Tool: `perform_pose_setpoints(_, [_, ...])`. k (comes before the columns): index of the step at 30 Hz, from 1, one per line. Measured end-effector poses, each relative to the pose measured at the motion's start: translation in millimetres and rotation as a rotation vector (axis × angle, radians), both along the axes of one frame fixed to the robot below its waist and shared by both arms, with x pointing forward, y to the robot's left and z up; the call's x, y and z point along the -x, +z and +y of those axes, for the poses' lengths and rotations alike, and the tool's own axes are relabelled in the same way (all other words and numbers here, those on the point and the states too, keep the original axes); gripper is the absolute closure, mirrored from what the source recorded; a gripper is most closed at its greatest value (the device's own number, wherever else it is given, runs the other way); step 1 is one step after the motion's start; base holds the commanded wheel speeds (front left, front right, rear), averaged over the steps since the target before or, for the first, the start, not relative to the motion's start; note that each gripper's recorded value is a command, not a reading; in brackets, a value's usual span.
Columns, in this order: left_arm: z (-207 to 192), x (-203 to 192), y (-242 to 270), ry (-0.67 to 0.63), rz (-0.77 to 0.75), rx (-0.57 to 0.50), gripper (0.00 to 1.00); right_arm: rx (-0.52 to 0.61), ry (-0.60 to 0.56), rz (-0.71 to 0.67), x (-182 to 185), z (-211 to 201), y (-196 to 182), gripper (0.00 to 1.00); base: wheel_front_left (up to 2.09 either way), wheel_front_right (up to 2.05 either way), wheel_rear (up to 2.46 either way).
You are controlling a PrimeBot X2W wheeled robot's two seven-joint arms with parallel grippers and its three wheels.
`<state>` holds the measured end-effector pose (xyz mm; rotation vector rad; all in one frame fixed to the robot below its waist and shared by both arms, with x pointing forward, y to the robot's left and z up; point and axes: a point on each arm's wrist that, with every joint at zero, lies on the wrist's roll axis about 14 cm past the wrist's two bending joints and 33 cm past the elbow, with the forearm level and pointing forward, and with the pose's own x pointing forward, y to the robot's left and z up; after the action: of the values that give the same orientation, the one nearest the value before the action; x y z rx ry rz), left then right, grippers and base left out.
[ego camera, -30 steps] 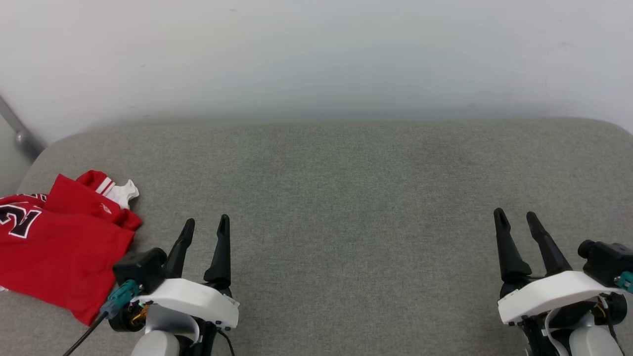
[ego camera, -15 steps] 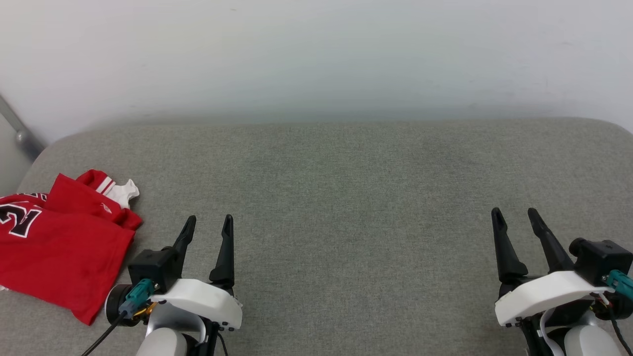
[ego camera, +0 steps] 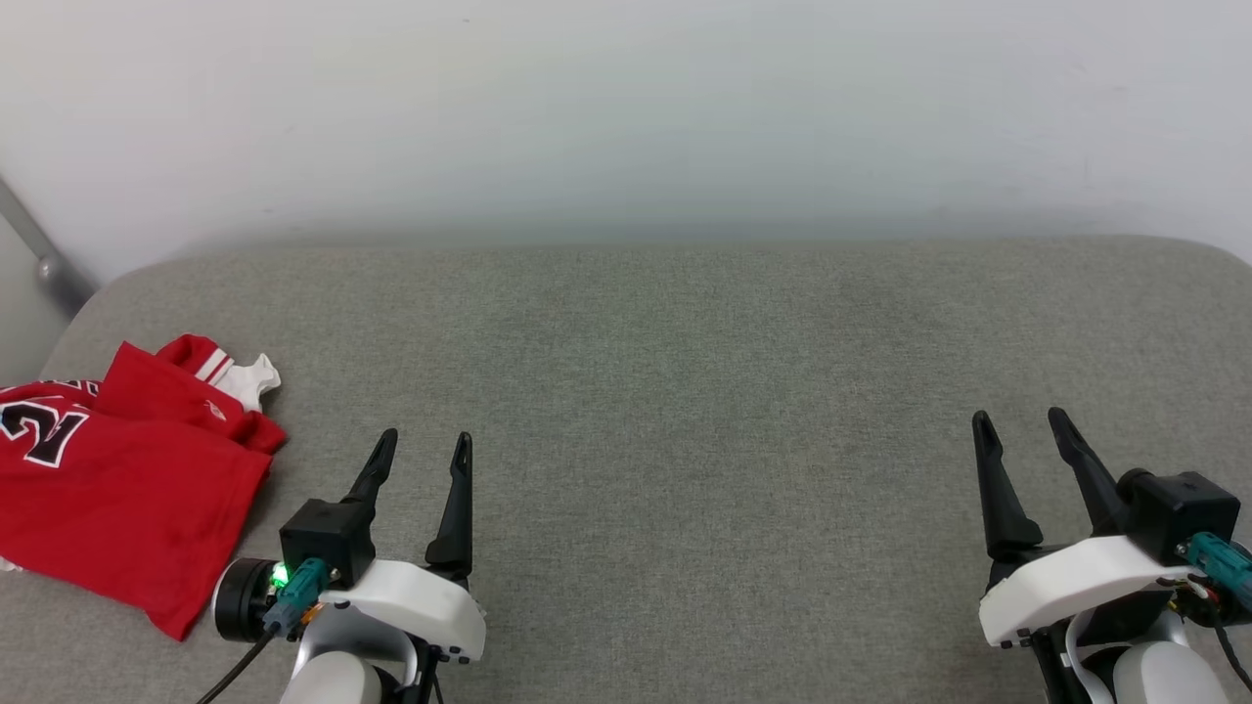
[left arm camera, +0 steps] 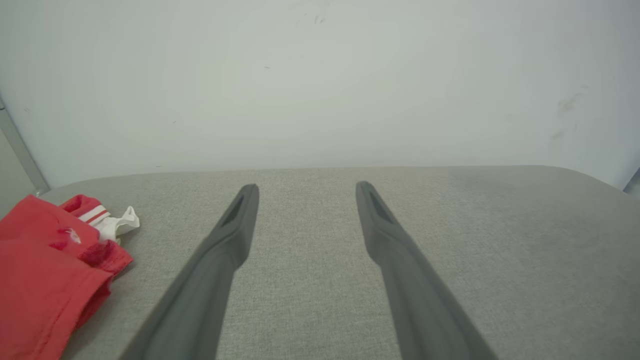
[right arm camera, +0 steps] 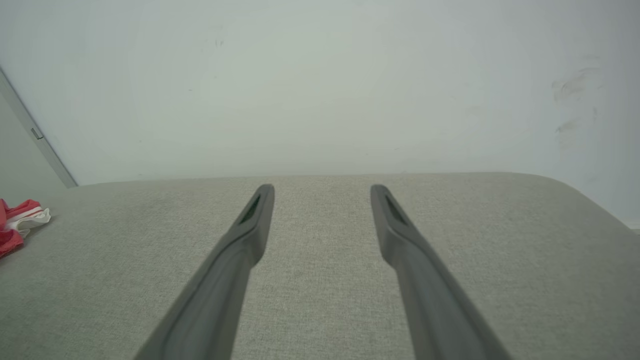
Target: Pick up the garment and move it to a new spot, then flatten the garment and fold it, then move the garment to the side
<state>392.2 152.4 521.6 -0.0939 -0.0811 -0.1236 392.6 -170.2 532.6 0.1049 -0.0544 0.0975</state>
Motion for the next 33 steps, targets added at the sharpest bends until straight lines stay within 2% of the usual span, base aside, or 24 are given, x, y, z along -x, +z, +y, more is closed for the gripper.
perform_pose_setpoints(23, [-0.2, 0.6, 0.1, 0.004, -0.032, -0.072, 0.0, 0.104, 0.001, -0.021, -0.5, 0.8, 2.1, 0.0, 0.0, 0.0, 0.0])
perform_pose_setpoints(33, [3.3, 1.0, 0.0, 0.017, -0.032, -0.061, 0.0, 0.097, 0.006, -0.009, -1.7, 2.4, -2.8, 0.0, 0.0, 0.0, 0.0])
